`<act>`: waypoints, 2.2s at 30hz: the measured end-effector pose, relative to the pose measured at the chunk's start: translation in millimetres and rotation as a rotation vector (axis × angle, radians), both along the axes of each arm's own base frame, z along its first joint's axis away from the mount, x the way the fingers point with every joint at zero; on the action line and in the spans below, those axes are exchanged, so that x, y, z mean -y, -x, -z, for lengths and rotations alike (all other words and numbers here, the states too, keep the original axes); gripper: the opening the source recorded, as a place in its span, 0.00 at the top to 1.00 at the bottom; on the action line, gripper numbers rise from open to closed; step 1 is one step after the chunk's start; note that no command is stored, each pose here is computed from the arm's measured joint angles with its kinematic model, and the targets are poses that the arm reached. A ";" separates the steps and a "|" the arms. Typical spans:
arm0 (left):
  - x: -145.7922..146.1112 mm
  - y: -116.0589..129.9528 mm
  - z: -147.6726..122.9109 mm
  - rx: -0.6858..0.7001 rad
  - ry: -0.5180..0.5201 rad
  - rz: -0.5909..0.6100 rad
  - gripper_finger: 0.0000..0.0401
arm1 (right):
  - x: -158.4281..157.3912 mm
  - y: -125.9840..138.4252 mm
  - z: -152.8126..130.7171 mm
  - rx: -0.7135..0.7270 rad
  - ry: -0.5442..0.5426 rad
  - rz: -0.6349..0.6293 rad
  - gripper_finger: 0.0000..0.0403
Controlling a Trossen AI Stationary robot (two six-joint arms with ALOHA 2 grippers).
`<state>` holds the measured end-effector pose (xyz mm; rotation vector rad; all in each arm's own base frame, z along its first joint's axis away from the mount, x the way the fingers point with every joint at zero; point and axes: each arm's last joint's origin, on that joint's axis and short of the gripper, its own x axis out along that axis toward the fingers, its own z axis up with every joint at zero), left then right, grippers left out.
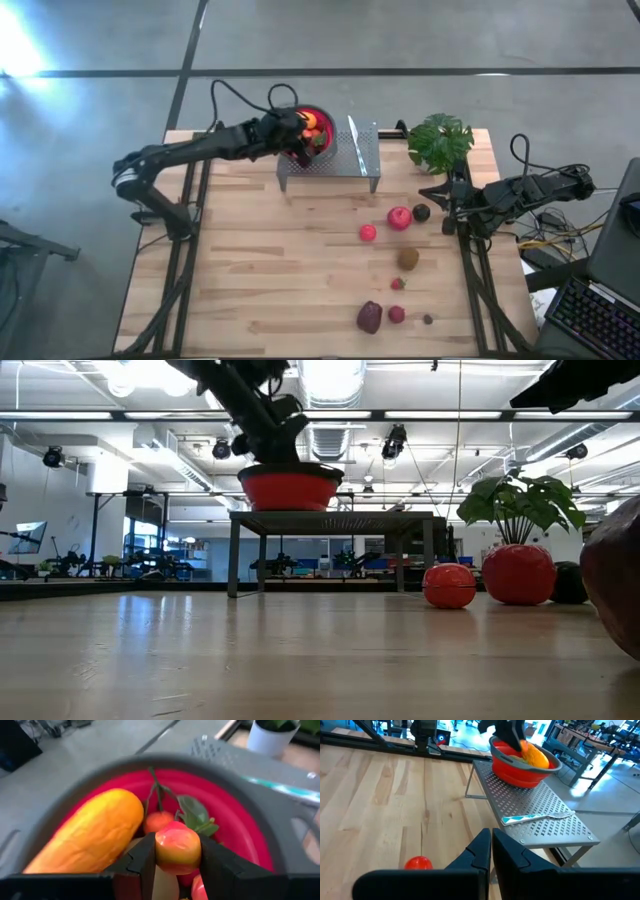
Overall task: Pick & Place Fruit
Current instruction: Put the yellow pear into the red strainer bowl on the shelf, then put the tomato into the red strainer bowl on the shelf
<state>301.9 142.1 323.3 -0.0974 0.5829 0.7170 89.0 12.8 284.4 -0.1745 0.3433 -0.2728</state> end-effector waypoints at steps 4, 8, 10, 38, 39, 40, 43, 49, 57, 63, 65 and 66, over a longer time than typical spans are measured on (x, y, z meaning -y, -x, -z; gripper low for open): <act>-2.5 -4.3 8.2 -0.034 0.006 0.004 0.66 | 0.1 0.1 0.3 -0.003 0.002 0.000 0.97; -4.2 -5.6 10.5 -0.040 0.006 0.003 0.65 | 0.1 0.1 0.3 -0.003 0.002 0.000 0.97; -4.6 -5.3 11.0 -0.044 0.008 0.001 0.63 | 0.0 0.1 0.3 -0.003 0.001 0.000 0.97; 48.2 20.4 -52.0 -0.123 0.102 0.039 0.43 | 0.2 0.5 1.0 -0.011 0.002 0.001 0.97; 57.0 20.2 -49.5 -0.118 0.086 0.046 0.43 | 0.2 0.5 1.2 -0.013 0.002 0.000 0.97; 65.9 21.1 -47.0 -0.109 0.064 0.047 0.43 | 0.2 0.6 1.4 -0.015 0.003 0.001 0.97; 94.3 23.4 -35.2 -0.052 0.009 0.038 0.43 | 0.2 0.7 1.6 -0.017 0.004 0.001 0.97; 145.1 32.8 -6.6 0.154 -0.049 0.078 0.43 | -0.5 -1.6 2.5 -0.030 0.008 0.001 0.97; 184.5 45.8 29.2 0.359 -0.026 0.227 0.43 | -7.7 -22.6 13.1 -0.130 -0.020 0.029 0.97; 191.0 50.1 46.0 0.343 -0.020 0.255 0.43 | -14.4 -42.2 25.0 -0.209 -0.060 0.066 0.96; 193.0 51.1 48.7 0.336 -0.019 0.264 0.43 | -16.7 -49.0 30.1 -0.238 -0.072 0.082 0.92; 193.8 51.3 49.3 0.334 -0.018 0.268 0.43 | -17.8 -52.4 32.7 -0.253 -0.075 0.088 0.90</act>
